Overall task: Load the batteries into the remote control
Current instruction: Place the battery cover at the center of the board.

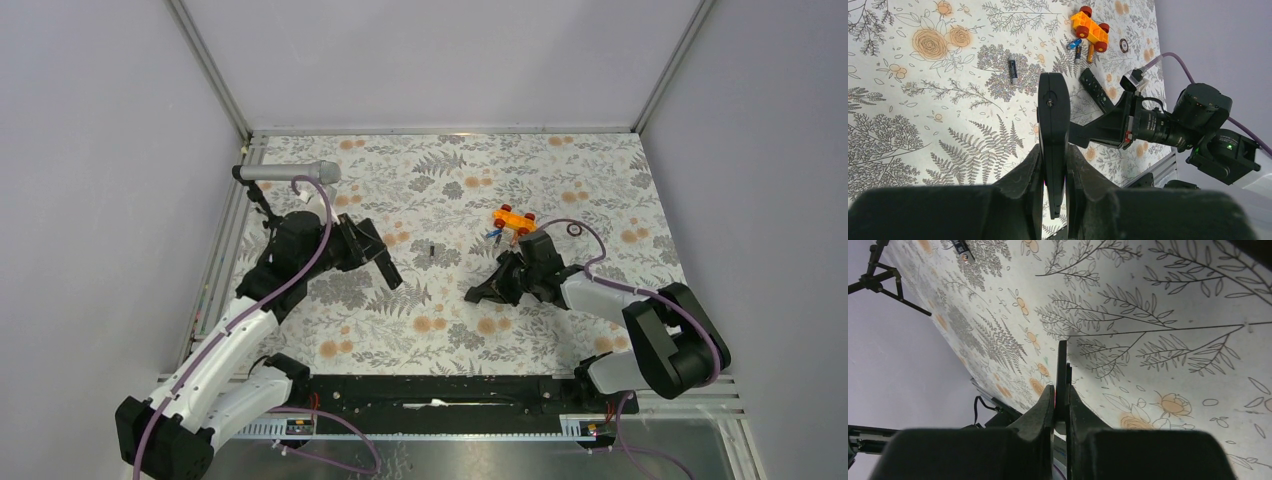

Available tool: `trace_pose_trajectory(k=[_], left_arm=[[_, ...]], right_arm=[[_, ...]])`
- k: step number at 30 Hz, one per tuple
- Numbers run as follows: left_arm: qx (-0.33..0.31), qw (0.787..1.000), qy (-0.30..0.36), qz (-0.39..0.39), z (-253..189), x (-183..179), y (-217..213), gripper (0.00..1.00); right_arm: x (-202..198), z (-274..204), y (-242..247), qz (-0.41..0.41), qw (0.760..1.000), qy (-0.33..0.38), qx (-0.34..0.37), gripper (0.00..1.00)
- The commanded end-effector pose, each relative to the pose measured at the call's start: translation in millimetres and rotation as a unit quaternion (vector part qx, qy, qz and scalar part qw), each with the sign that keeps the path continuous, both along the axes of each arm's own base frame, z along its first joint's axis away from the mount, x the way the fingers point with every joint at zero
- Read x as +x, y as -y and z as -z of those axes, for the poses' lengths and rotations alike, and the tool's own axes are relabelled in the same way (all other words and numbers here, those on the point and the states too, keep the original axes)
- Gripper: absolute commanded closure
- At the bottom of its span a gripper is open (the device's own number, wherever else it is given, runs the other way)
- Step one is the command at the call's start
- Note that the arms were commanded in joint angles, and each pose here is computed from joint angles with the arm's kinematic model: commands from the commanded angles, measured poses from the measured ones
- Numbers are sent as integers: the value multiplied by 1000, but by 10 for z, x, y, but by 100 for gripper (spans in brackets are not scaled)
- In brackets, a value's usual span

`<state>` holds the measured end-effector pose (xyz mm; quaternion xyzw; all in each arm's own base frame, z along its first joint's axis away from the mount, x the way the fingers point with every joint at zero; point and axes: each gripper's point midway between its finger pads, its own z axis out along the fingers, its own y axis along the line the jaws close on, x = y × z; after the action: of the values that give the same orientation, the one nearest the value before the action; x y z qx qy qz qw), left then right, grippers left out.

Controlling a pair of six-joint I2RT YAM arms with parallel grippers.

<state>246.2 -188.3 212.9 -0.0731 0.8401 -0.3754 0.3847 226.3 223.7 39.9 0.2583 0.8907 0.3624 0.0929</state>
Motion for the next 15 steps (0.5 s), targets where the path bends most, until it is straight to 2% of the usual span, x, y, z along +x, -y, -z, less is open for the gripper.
trace_pose_trajectory(k=[1, 4, 7, 12, 15], left_arm=[[-20, 999, 43, 3, -196, 55, 40, 100], [-19, 999, 45, 2, -186, 48, 33, 100], [-18, 999, 48, 1, -182, 36, 19, 100], [-9, 998, 57, -7, -183, 18, -39, 100], [3, 998, 58, -21, -164, 6, -112, 100]], right_arm=[[-66, 100, 78, -12, 1000, 2, -25, 84], [-134, 148, 181, -15, 998, -7, -56, 57], [-77, 51, 295, -14, 995, 16, -95, 41], [155, -294, 382, -10, 988, 87, -130, 25], [334, -469, 323, -14, 982, 126, -137, 24]])
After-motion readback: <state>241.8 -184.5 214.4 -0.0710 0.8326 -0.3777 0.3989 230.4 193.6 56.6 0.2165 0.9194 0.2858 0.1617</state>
